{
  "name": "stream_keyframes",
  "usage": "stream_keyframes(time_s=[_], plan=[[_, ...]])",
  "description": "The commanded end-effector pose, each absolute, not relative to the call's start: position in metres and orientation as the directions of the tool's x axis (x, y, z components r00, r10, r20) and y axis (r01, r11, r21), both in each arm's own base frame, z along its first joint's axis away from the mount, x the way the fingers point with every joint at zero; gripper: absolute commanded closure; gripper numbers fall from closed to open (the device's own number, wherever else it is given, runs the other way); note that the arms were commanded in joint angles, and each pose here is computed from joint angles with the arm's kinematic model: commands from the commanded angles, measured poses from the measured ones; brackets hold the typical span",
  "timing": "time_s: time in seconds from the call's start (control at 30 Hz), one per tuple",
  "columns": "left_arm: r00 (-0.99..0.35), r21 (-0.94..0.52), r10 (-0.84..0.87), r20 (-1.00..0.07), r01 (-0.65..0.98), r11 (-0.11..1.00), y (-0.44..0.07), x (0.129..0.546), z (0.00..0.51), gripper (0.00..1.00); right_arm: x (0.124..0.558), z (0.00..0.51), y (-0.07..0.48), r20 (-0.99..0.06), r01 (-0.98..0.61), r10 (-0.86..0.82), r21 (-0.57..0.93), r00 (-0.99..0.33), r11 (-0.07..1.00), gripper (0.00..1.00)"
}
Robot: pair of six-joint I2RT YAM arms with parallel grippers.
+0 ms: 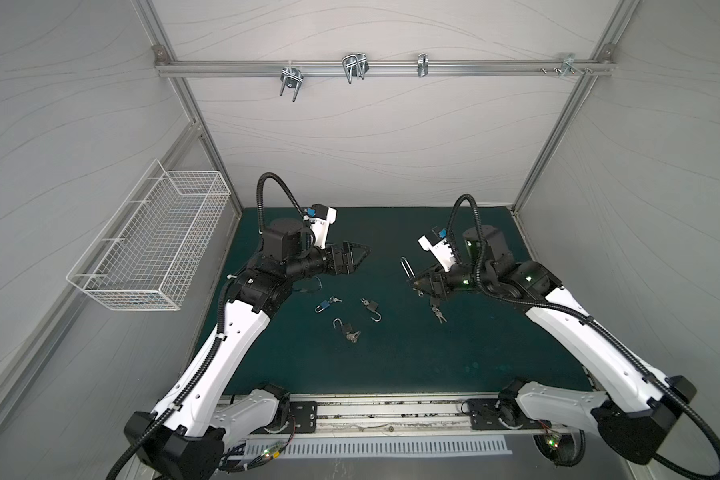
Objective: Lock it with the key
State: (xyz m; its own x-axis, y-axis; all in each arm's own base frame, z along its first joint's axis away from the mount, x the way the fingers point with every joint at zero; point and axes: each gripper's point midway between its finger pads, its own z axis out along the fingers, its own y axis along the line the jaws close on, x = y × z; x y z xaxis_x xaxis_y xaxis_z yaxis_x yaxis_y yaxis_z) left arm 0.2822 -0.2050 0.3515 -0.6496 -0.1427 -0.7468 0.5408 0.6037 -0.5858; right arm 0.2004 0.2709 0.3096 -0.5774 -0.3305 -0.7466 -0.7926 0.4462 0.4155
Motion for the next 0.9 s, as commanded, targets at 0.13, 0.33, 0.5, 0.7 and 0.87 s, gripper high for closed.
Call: stream_keyframes(time_s=[0.13,0.33,0.5,0.7,0.87], plan=[[-0.523,-0.514,-0.075,-0.849,0.784,0.348,-0.229,0.246,0.411,0.03,0.150,0.366,0.292,-0.754,-0.826,-0.384,0.563,-0.533,0.042,1.00],[-0.538,-0.539,-0.061,-0.841,0.819,0.197,-0.239,0.227,0.422,0.07,0.144,0.389,0.299,-0.745,-0.785,-0.371,0.617,-0.555,-0.064,1.00],[-0.550,-0.548,-0.022,-0.835,0.827,0.128,-0.249,0.217,0.418,0.19,0.144,0.388,0.302,-0.728,-0.763,-0.377,0.642,-0.573,-0.081,1.00],[-0.579,-0.574,0.046,-0.814,0.814,0.088,-0.268,0.212,0.407,0.36,0.147,0.386,0.303,-0.725,-0.761,-0.373,0.645,-0.579,-0.071,1.00],[-0.581,-0.576,0.052,-0.812,0.813,0.082,-0.272,0.213,0.405,0.66,0.153,0.380,0.303,-0.727,-0.775,-0.371,0.632,-0.578,-0.031,1.00]])
